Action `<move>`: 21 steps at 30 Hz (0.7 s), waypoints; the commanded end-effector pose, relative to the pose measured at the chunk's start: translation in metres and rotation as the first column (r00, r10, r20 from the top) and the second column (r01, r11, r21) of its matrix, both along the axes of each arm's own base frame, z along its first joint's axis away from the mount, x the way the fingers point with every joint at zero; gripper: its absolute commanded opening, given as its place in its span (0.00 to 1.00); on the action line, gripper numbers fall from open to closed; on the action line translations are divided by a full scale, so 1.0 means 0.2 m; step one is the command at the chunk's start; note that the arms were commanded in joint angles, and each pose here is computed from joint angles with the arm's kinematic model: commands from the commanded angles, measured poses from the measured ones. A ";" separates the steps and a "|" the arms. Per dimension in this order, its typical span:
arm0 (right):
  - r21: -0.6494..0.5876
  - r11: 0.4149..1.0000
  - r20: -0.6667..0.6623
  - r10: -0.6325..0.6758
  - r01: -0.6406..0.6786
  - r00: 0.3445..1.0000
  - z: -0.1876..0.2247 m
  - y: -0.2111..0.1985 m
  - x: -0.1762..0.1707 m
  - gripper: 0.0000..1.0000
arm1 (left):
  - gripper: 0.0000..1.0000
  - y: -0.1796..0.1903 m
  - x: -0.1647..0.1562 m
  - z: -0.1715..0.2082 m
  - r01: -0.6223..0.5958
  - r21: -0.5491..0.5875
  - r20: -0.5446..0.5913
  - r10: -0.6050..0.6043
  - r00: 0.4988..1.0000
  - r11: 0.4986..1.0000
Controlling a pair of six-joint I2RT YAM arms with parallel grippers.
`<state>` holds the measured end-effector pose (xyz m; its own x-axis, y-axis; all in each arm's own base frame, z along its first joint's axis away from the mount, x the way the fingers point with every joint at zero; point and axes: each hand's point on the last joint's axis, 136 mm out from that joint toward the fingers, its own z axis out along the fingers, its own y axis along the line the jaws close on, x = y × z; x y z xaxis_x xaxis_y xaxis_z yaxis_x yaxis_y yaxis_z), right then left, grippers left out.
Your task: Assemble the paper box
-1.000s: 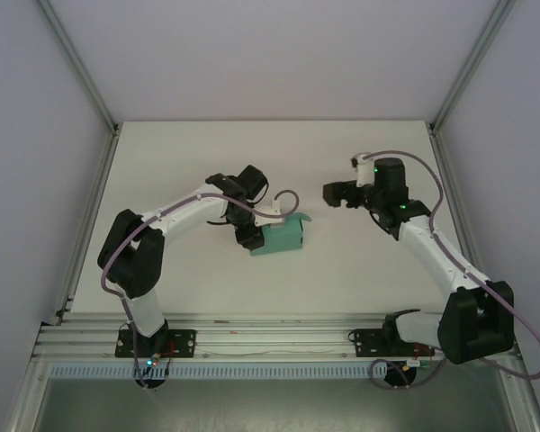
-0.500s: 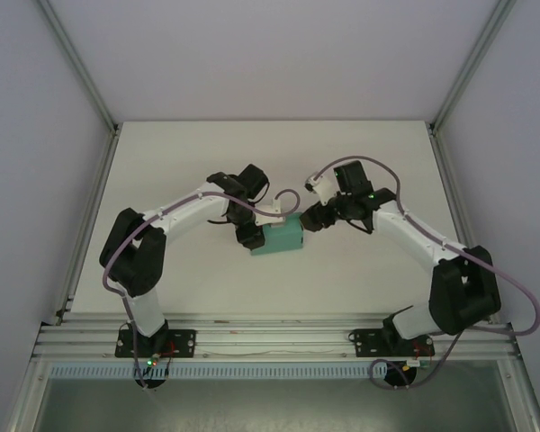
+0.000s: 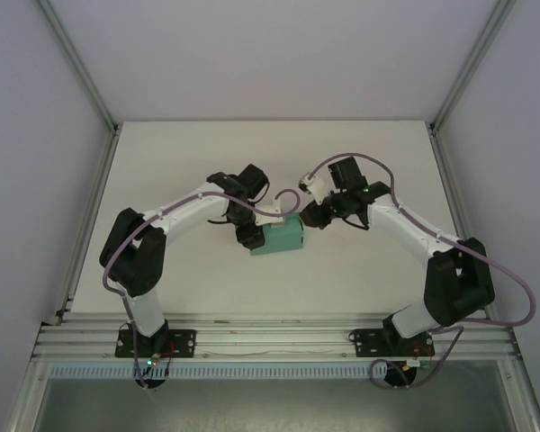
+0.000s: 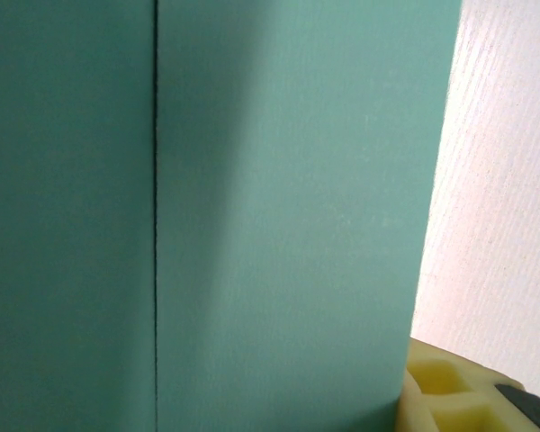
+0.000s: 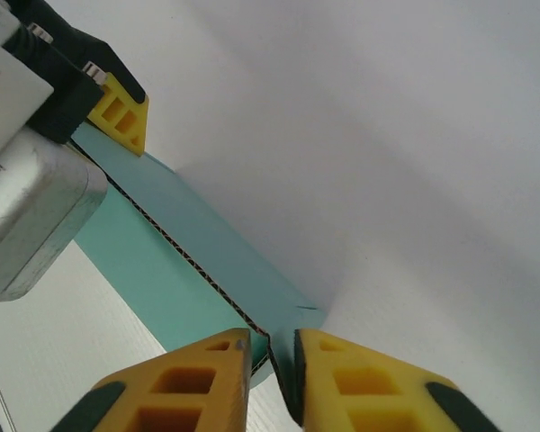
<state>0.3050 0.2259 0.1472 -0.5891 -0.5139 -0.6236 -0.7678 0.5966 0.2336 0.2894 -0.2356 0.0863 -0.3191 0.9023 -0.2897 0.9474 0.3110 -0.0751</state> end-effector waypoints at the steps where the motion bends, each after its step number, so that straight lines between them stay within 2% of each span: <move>1: -0.001 1.000 0.021 -0.012 0.012 1.000 0.03 0.00 0.01 0.17 | 0.46 0.02 -0.02 -0.04 0.014 0.018 -0.041 -0.013 0.999 1.000; 4: -0.016 0.999 0.035 -0.031 0.031 0.999 0.03 -0.01 0.03 0.16 | 0.45 0.02 -0.02 -0.03 0.012 0.015 -0.042 -0.011 0.999 1.000; 8: -0.003 0.998 0.008 -0.064 0.064 0.998 0.04 0.00 0.04 0.00 | 0.46 0.01 -0.01 -0.03 0.004 0.004 -0.034 -0.003 0.999 1.000; 12: 0.077 0.978 -0.066 -0.189 0.193 0.980 0.10 0.05 0.06 0.00 | 0.46 0.01 0.02 -0.02 -0.018 0.003 -0.016 0.018 1.000 1.000; 14: 0.107 0.941 -0.134 -0.306 0.320 0.943 0.12 0.07 0.08 0.00 | 0.47 0.01 0.02 -0.03 -0.028 0.009 -0.012 0.028 1.000 1.000; 17: 0.154 0.855 -0.240 -0.454 0.496 0.858 0.10 0.08 0.08 0.00 | 0.47 0.01 0.03 -0.03 -0.037 0.014 -0.008 0.037 0.999 0.999; 19: 0.194 0.824 -0.294 -0.469 0.532 0.833 0.08 0.12 0.05 0.00 | 0.47 0.02 0.04 -0.03 -0.047 0.020 -0.002 0.047 0.999 0.999; 21: 0.193 0.819 -0.301 -0.475 0.540 0.827 0.05 0.13 0.02 0.00 | 0.48 0.02 0.05 -0.03 -0.049 0.021 0.004 0.049 0.999 0.999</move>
